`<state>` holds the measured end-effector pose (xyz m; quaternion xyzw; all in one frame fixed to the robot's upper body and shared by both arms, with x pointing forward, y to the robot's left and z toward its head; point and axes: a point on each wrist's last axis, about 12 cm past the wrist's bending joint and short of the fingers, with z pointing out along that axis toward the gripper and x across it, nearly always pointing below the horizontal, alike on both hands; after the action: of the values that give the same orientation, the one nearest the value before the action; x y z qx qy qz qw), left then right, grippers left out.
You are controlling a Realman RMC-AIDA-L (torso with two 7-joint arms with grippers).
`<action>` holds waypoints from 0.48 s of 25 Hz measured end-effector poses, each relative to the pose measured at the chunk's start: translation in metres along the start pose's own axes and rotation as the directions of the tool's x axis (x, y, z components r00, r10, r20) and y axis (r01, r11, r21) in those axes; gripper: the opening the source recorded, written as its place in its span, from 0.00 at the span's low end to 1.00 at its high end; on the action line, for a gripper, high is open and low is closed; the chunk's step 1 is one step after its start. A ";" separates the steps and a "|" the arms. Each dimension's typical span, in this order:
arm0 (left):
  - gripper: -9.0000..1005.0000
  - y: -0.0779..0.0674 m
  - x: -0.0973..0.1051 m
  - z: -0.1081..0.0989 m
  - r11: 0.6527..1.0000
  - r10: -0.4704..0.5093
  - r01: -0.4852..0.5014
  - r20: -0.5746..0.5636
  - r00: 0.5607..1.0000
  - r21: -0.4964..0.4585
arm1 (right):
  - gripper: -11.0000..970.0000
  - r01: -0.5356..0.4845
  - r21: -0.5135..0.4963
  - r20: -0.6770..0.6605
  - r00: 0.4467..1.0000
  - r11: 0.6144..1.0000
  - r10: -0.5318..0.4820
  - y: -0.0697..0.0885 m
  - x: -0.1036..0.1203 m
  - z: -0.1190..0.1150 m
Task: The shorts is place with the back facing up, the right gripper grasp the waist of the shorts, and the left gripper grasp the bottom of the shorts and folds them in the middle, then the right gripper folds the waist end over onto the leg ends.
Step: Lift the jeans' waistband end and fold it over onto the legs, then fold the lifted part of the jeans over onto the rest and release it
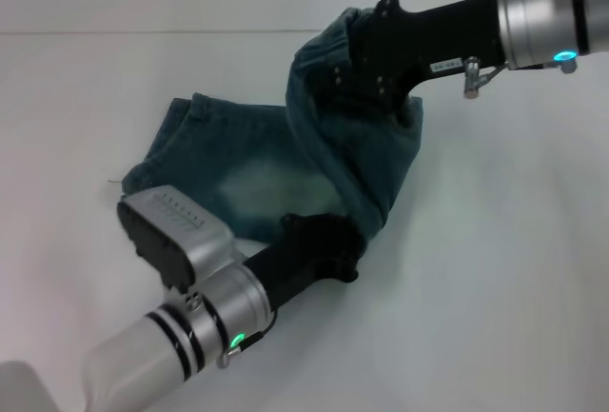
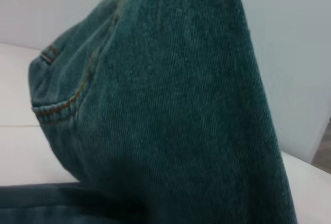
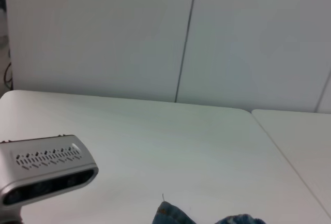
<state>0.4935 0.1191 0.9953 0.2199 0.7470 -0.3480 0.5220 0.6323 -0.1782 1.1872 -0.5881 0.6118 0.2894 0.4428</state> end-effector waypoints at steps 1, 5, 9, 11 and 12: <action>0.01 0.000 0.002 -0.003 1.000 -0.001 0.001 0.001 1.000 -0.008 | 0.07 0.004 -0.006 -0.003 1.000 1.000 -0.004 0.000 0.000 0.002; 0.01 0.000 0.011 -0.017 0.999 0.028 -0.026 0.036 0.999 -0.039 | 0.07 0.017 -0.023 -0.033 0.999 1.000 -0.018 0.000 -0.001 0.009; 0.01 0.028 0.010 -0.052 0.985 0.081 -0.057 0.148 0.986 -0.161 | 0.07 0.028 -0.027 -0.060 0.998 0.999 -0.030 -0.001 -0.002 0.014; 0.01 0.041 0.009 -0.071 0.975 0.099 -0.055 0.196 0.976 -0.217 | 0.07 0.035 -0.025 -0.063 0.997 0.999 -0.037 -0.002 -0.004 0.015; 0.01 0.053 0.007 -0.088 0.962 0.112 -0.048 0.230 0.967 -0.268 | 0.07 0.042 -0.022 -0.063 0.997 0.999 -0.043 -0.003 -0.006 0.017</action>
<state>0.4722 0.2197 0.9917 0.1356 0.7071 -0.2497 0.6475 0.6378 -0.1611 1.1851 -0.6144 0.6099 0.2676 0.4230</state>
